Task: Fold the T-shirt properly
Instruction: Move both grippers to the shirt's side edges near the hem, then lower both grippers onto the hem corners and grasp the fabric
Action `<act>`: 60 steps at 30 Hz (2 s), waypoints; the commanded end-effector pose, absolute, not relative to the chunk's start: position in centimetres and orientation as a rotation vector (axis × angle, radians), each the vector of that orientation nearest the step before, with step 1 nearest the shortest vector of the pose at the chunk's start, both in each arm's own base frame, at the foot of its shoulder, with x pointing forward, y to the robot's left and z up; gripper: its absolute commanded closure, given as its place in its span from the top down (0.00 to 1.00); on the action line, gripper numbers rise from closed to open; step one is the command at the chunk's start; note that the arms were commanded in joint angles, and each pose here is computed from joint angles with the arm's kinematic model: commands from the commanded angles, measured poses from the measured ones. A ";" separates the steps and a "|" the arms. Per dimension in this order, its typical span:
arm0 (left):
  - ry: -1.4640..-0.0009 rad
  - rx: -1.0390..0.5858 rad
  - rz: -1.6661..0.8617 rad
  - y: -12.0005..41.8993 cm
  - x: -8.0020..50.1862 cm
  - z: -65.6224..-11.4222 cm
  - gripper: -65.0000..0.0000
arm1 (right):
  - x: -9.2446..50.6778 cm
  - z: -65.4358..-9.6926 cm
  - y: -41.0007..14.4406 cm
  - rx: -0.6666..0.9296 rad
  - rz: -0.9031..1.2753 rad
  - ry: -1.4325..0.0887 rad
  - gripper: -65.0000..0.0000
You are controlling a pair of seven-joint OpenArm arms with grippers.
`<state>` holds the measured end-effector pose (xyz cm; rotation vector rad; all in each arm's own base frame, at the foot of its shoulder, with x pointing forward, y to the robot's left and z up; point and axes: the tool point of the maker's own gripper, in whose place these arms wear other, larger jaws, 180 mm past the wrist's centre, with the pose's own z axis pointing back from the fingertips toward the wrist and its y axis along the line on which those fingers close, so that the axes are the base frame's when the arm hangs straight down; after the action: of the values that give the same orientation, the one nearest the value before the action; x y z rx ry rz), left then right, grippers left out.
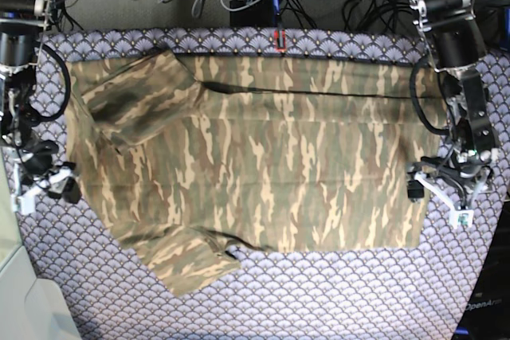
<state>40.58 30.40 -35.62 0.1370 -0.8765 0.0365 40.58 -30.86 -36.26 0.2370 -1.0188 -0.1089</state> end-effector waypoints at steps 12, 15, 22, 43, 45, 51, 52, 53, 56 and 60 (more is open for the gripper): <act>-0.925 0.088 0.113 31.9 46.1 -34.2 1.00 | 47.9 -31.7 -28.8 0.290 -0.076 -1.110 0.47; -0.933 0.111 0.038 31.6 47.4 -33.9 1.00 | 48.7 -32.7 -27.9 0.279 -0.047 -1.099 0.48; -0.906 0.116 -0.049 30.6 47.5 -36.8 1.00 | 48.1 -36.9 -27.5 0.187 0.035 -1.051 0.48; -0.847 0.107 -0.030 30.9 46.4 -38.7 1.00 | 46.8 -39.5 -30.6 0.062 -0.092 -1.028 0.48; -0.839 0.107 -0.029 30.9 46.3 -38.8 1.00 | 46.8 -39.5 -30.6 0.058 -0.089 -1.026 0.48; -0.838 0.103 -0.030 30.6 46.3 -38.9 1.00 | 46.3 -40.3 -30.4 0.057 -0.079 -0.994 0.48; -0.836 0.103 -0.030 30.6 46.3 -38.9 1.00 | 46.2 -40.5 -30.4 0.057 -0.079 -0.979 0.48; -0.836 0.103 -0.030 30.6 46.3 -38.9 1.00 | 46.0 -40.8 -30.2 0.063 -0.076 -0.965 0.47; -0.841 0.103 -0.030 30.6 46.3 -38.9 1.00 | 45.6 -41.3 -29.5 0.092 -0.056 -0.931 0.47; -0.841 0.104 -0.030 30.7 46.3 -38.9 1.00 | 44.8 -41.9 -28.1 0.163 -0.012 -0.910 0.47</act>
<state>44.68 29.90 -41.28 0.0895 -0.7732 -0.0367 44.75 -27.83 -42.18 0.1611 -0.9262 -0.0271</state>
